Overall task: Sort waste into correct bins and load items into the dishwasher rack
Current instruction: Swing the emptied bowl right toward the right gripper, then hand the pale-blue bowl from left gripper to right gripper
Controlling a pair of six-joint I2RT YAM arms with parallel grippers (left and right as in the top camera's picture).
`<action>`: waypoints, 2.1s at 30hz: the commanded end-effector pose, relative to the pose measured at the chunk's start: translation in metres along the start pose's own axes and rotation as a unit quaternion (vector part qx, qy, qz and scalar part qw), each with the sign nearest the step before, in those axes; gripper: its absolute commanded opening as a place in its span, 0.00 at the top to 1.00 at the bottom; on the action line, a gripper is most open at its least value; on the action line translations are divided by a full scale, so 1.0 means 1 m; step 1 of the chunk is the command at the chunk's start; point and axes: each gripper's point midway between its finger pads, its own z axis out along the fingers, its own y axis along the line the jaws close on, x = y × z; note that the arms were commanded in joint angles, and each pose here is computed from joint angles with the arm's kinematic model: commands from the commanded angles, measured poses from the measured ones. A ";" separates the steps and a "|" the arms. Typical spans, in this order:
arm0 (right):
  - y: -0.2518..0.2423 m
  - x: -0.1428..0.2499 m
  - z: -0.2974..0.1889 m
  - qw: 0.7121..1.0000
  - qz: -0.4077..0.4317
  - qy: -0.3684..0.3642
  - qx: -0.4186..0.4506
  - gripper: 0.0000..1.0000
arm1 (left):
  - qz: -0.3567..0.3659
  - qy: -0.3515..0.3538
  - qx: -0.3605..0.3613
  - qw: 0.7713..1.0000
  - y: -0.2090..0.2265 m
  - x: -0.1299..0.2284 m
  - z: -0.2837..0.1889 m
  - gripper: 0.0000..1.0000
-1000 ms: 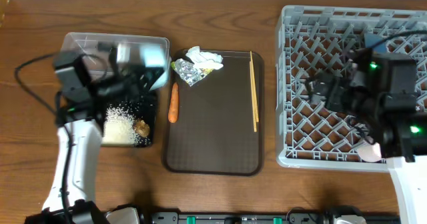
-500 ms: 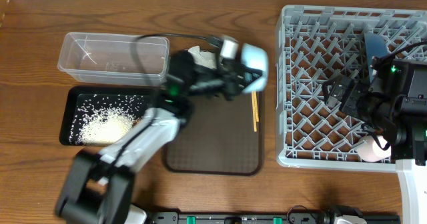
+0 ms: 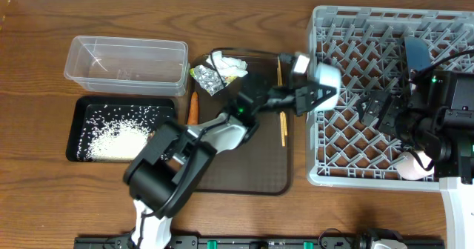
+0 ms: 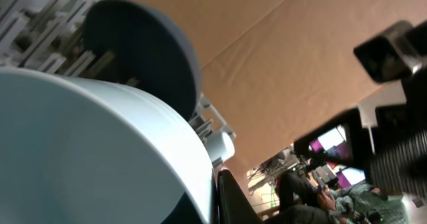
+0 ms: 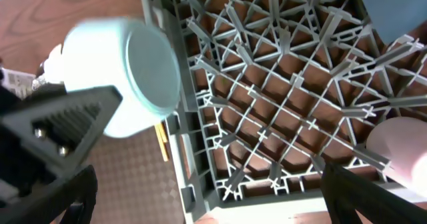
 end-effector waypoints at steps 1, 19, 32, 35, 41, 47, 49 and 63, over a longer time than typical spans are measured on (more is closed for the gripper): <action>-0.003 -0.002 -0.004 1.000 0.014 -0.005 0.002 0.01 | 0.018 -0.012 0.027 0.999 -0.017 -0.016 0.018 0.94; -0.006 0.005 -0.004 1.000 0.016 0.010 0.008 0.01 | -0.026 -0.016 0.021 0.999 -0.002 0.000 0.051 0.94; -0.007 0.008 -0.004 1.000 0.015 0.016 0.010 0.01 | -0.058 -0.006 0.015 0.998 0.004 0.022 0.062 0.94; -0.007 0.009 -0.004 1.000 0.013 0.017 0.010 0.01 | -0.066 -0.005 0.008 0.998 0.009 0.021 0.060 0.93; -0.008 0.010 -0.004 1.000 0.007 0.020 0.011 0.01 | -0.106 -0.001 -0.027 0.994 0.033 0.016 0.049 0.83; -0.009 0.009 -0.004 1.000 0.006 0.017 0.015 0.01 | -0.088 -0.033 0.018 0.995 0.010 -0.001 0.050 0.94; -0.009 0.009 -0.004 1.000 0.006 0.017 0.016 0.01 | -0.080 -0.046 0.039 0.995 -0.001 -0.008 0.048 0.94; -0.010 0.013 -0.005 1.000 0.008 0.025 0.018 0.01 | -0.121 -0.037 0.011 0.992 0.012 0.001 0.053 0.94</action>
